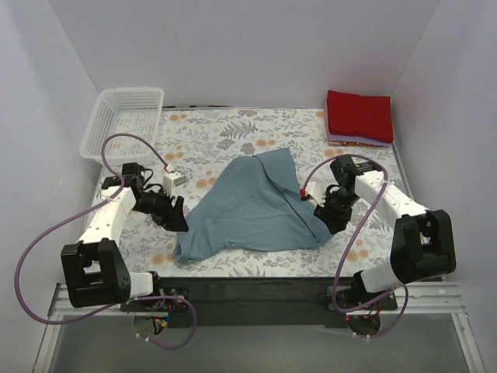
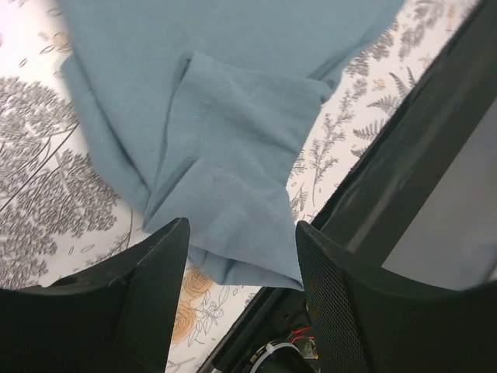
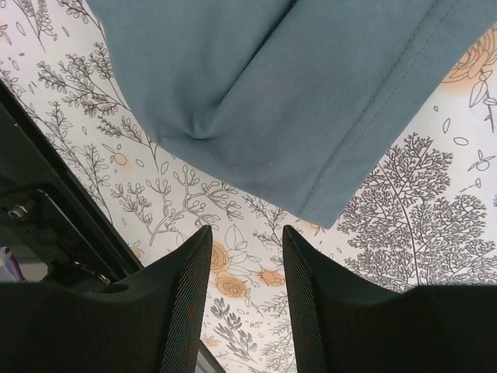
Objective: Fold and stack the t-shirts
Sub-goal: Flatten the tshirt out
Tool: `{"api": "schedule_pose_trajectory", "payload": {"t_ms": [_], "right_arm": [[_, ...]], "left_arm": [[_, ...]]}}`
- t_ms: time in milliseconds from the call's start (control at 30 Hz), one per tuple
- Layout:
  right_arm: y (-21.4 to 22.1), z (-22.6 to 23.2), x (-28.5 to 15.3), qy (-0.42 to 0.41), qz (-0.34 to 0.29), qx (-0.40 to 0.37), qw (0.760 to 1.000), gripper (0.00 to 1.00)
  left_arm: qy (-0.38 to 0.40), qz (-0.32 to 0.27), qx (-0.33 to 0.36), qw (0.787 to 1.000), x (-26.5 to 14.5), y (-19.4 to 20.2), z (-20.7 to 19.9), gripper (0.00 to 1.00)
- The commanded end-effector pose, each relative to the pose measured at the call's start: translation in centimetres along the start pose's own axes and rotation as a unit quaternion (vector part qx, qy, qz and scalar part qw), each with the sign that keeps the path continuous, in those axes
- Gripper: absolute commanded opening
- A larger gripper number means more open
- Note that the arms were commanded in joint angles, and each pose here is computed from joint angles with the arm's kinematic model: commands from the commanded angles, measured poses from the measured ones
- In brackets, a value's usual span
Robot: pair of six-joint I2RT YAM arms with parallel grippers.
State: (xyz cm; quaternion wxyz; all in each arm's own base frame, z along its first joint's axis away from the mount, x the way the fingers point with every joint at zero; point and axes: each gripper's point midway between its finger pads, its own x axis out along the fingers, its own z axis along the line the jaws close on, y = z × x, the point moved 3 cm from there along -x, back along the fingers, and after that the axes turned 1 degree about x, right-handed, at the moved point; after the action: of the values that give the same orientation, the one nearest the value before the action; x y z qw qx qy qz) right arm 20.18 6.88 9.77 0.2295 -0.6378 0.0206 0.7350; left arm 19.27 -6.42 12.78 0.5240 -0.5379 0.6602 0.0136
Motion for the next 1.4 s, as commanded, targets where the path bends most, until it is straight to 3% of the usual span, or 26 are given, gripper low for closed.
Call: {"api": "schedule_pose_trajectory", "payload": {"t_ms": [0,167,367,567,667,733,767,833,867,933,1067,1200,1300,1333,1367], "right_arm": [[0.4,-1.0,0.7,0.024,0.001,-0.001,1.0,0.47],[0.5,-3.4,1.4,0.036,0.0,0.061,0.997,0.46],[-0.3,-5.4,1.6,0.039,-0.023,0.122,0.991,0.48],[-0.3,-5.9,3.2,0.026,-0.018,0.153,0.988,0.59],[0.3,-5.6,4.4,0.015,-0.011,0.162,0.987,0.58],[0.7,-5.6,5.1,0.013,-0.003,0.17,0.985,0.52],[1.0,-5.7,5.4,0.016,0.004,0.172,0.985,0.49],[1.4,-6.1,5.7,0.019,0.009,0.18,0.983,0.33],[1.4,-6.3,5.7,0.022,0.01,0.188,0.982,0.18],[2.0,-7.0,5.5,0.025,0.009,0.21,0.977,0.02],[3.5,-7.7,4.6,0.038,0.007,0.233,0.972,0.01],[4.2,-7.0,3.6,0.045,-0.001,0.231,0.972,0.01],[3.2,-5.7,2.3,0.029,-0.031,0.21,0.977,0.01],[3.0,-5.0,1.7,0.016,-0.035,0.204,0.978,0.07],[2.3,-4.7,1.0,0.014,-0.056,0.195,0.979,0.2]], "left_arm": [[-0.073,-0.011,-0.073,0.995,-0.5,-0.9,1.4,0.56],[-0.121,0.018,-0.098,0.988,0.7,0.3,2.9,0.56],[-0.164,0.004,-0.072,0.984,1.3,-2.1,5.4,0.59],[-0.166,0.055,-0.032,0.984,6.0,-3.3,5.5,0.63],[-0.179,0.077,-0.036,0.98,7.7,-3.3,6.5,0.63],[-0.194,0.072,-0.034,0.978,8.2,-4.0,7.3,0.54],[-0.2,0.071,-0.034,0.977,8.3,-4.3,7.7,0.42],[-0.229,0.061,-0.026,0.971,8.2,-6.1,9.2,0.23],[-0.241,0.055,-0.02,0.969,8.1,-6.9,9.8,0.07],[-0.265,0.053,-0.012,0.963,8.4,-8.2,11.6,0.0],[-0.277,0.012,0.016,0.961,8.5,-13.9,14.3,0.0],[-0.239,0.013,0.013,0.971,9.2,-15.6,14.1,0.0],[-0.223,0.022,0.009,0.975,8.8,-15.2,13.3,0.21],[-0.212,0.02,0.011,0.977,8.6,-15.3,12.9,0.27],[-0.193,0.009,0.006,0.981,7.9,-15.4,12.4,0.4]]}}
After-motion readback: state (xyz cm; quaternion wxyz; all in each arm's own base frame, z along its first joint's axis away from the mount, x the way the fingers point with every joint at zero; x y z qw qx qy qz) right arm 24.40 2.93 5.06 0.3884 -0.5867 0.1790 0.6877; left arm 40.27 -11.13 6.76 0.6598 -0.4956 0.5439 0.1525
